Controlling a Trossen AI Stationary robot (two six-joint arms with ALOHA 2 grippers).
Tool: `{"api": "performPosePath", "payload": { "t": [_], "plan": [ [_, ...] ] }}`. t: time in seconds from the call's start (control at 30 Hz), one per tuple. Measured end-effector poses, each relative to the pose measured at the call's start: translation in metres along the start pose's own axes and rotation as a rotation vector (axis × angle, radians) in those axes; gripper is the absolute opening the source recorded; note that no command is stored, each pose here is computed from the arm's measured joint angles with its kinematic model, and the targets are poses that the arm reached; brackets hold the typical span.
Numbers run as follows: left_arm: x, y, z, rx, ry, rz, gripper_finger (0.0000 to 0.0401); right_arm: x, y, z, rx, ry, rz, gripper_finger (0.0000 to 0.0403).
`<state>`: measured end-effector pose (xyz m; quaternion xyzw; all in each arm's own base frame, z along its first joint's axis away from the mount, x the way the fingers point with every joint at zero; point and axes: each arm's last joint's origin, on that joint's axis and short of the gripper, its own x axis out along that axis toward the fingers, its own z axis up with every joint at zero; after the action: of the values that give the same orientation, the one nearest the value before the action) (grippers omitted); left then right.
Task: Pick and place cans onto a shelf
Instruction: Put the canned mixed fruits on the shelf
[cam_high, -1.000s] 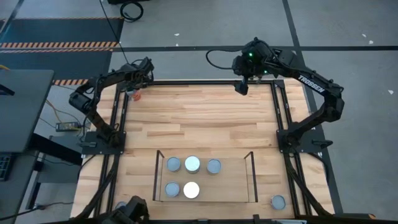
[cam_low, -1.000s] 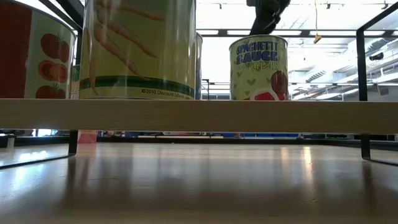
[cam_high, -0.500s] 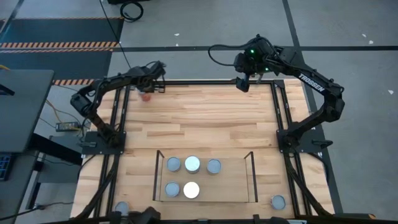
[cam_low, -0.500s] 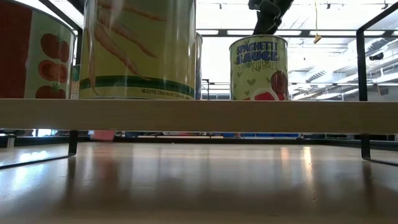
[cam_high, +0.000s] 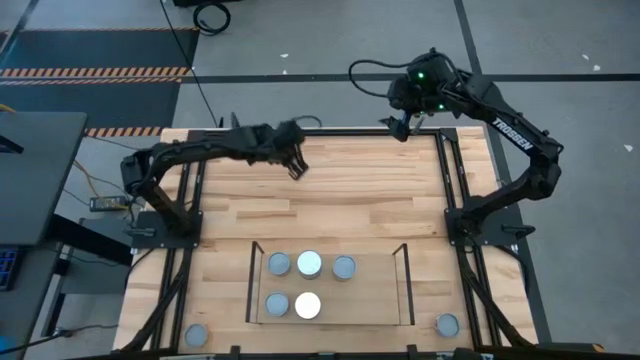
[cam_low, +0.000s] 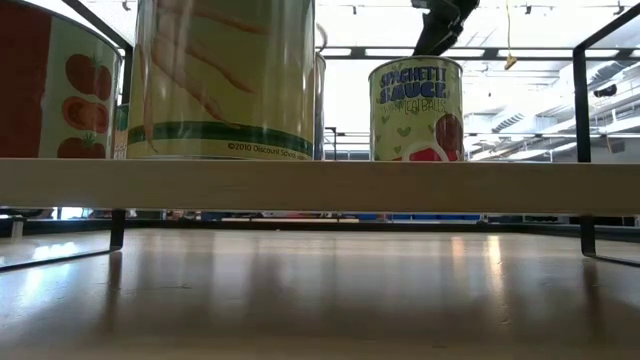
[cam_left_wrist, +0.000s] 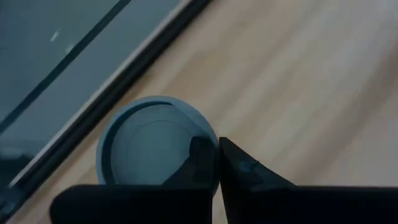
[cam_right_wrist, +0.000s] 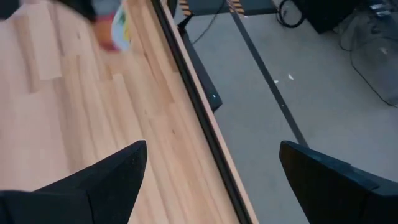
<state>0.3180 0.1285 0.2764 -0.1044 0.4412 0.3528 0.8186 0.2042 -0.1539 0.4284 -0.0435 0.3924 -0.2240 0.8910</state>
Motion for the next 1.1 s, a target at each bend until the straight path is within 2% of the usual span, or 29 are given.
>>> {"api": "performPosePath", "payload": {
  "t": [0.2, 0.3, 0.43, 0.63, 0.83, 0.97, 1.1],
  "plan": [
    [0.013, -0.044, -0.011, 0.115, 0.019, -0.059, 0.0014, -0.019, 0.009, 0.001, 0.067, -0.053, -0.008, 0.0375],
    [0.024, -0.066, -0.017, 0.154, 0.020, -0.091, 0.0014, -0.030, 0.025, 0.001, 0.070, -0.065, 0.043, 0.0375],
    [0.036, -0.085, -0.029, 0.202, 0.068, -0.117, 0.0014, -0.040, 0.052, -0.003, 0.036, -0.010, 0.115, 0.0375],
    [0.044, -0.098, -0.039, 0.204, 0.131, -0.160, 0.0014, -0.054, 0.091, -0.003, -0.032, 0.004, 0.200, 0.0375],
    [0.043, -0.097, -0.043, 0.199, 0.166, -0.145, 0.0018, -0.058, 0.135, -0.004, -0.102, 0.040, 0.304, 0.0375],
    [0.043, -0.096, -0.043, 0.184, 0.166, -0.139, 0.0045, -0.058, 0.166, -0.005, -0.154, 0.078, 0.341, 0.0375],
    [0.043, -0.096, -0.043, 0.183, 0.169, -0.138, 0.0096, -0.056, 0.192, -0.006, -0.165, 0.104, 0.369, 0.0375]
  ]
}}
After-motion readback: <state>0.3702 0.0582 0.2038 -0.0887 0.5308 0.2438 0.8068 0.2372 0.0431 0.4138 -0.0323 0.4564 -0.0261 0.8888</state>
